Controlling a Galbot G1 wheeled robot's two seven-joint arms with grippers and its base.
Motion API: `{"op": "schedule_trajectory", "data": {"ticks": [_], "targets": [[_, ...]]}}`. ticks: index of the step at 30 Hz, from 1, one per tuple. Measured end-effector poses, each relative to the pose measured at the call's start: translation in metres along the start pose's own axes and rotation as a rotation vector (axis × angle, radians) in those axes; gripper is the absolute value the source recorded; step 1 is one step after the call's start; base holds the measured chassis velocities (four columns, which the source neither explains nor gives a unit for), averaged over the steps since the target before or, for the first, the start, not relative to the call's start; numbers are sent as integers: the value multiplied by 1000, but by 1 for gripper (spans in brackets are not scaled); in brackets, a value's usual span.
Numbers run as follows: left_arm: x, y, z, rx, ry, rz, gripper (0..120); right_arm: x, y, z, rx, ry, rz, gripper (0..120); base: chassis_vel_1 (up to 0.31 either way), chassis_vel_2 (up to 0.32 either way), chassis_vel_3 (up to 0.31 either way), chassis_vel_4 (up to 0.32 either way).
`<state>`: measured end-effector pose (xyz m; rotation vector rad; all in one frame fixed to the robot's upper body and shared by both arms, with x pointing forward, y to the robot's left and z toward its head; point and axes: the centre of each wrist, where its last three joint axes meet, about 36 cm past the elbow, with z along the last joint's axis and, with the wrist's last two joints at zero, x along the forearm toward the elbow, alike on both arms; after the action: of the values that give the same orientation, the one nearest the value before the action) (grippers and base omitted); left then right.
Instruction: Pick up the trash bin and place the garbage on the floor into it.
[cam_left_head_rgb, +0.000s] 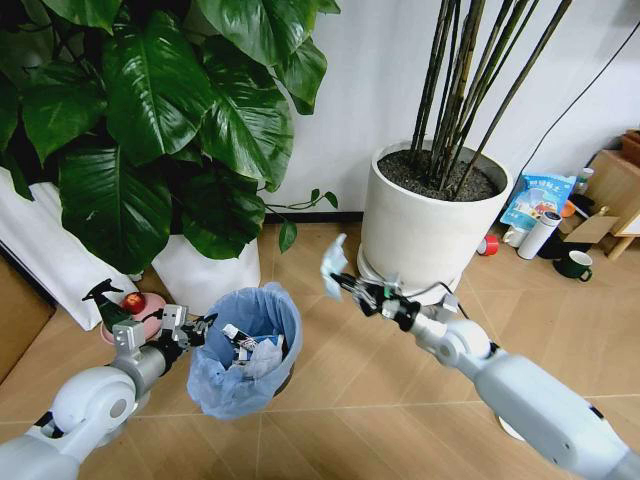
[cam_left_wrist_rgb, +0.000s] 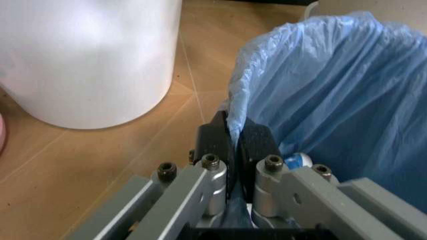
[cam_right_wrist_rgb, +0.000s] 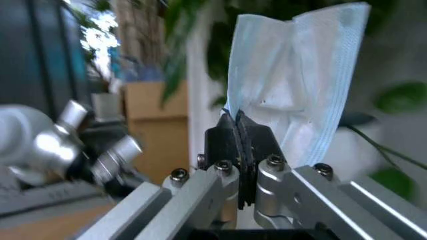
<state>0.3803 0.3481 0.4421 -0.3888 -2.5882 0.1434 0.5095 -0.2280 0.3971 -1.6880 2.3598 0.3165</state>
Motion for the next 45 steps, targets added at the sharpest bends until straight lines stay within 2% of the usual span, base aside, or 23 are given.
{"op": "schedule_trajectory", "data": {"ticks": [4,5,7,11,16,18,22,25,29,32,34,36,39,40,45], "targets": [[-2,-1,-2,-8,-1,4,0,-22,1,0,-27,8,-79,0,0,0,0,0],[-4,-1,-6,-16,-7,9,0,-44,-4,9,-51,99,-212,0,0,0,0,0],[-4,-1,-7,-17,-8,9,0,-46,-5,11,-51,114,-230,0,0,0,0,0],[-5,-1,-8,-18,-10,10,0,-67,-27,9,21,241,-360,0,0,0,0,0],[-3,-2,-8,-23,-6,15,0,-89,-48,-2,85,320,-452,0,0,0,0,0],[-3,-2,-8,-24,-5,16,0,-91,-49,-3,89,328,-459,0,0,0,0,0],[-3,-4,-9,-28,-6,22,0,-101,-59,-10,124,412,-527,0,0,0,0,0],[-4,-4,-10,-28,-8,25,0,-101,-60,-8,121,441,-542,7,0,0,0,0],[-5,-5,-11,-26,-12,27,0,-102,-61,-7,118,445,-540,25,0,0,0,0],[-5,-4,-11,-26,-11,25,0,-101,-61,-7,115,443,-536,32,0,0,0,0],[-5,-4,-11,-26,-10,25,0,-98,-63,-8,114,444,-527,41,0,0,0,0],[-5,-4,-11,-25,-10,25,0,-97,-63,-8,113,444,-523,45,0,0,0,0],[-5,-3,-11,-24,-13,21,0,-89,-65,-9,100,421,-472,60,0,0,0,0],[-5,-3,-11,-24,-13,21,0,-89,-65,-9,100,421,-472,60,0,0,0,0],[-3,2,-13,-15,-23,2,0,-66,-68,-6,39,319,-243,79,0,0,0,0]]}}
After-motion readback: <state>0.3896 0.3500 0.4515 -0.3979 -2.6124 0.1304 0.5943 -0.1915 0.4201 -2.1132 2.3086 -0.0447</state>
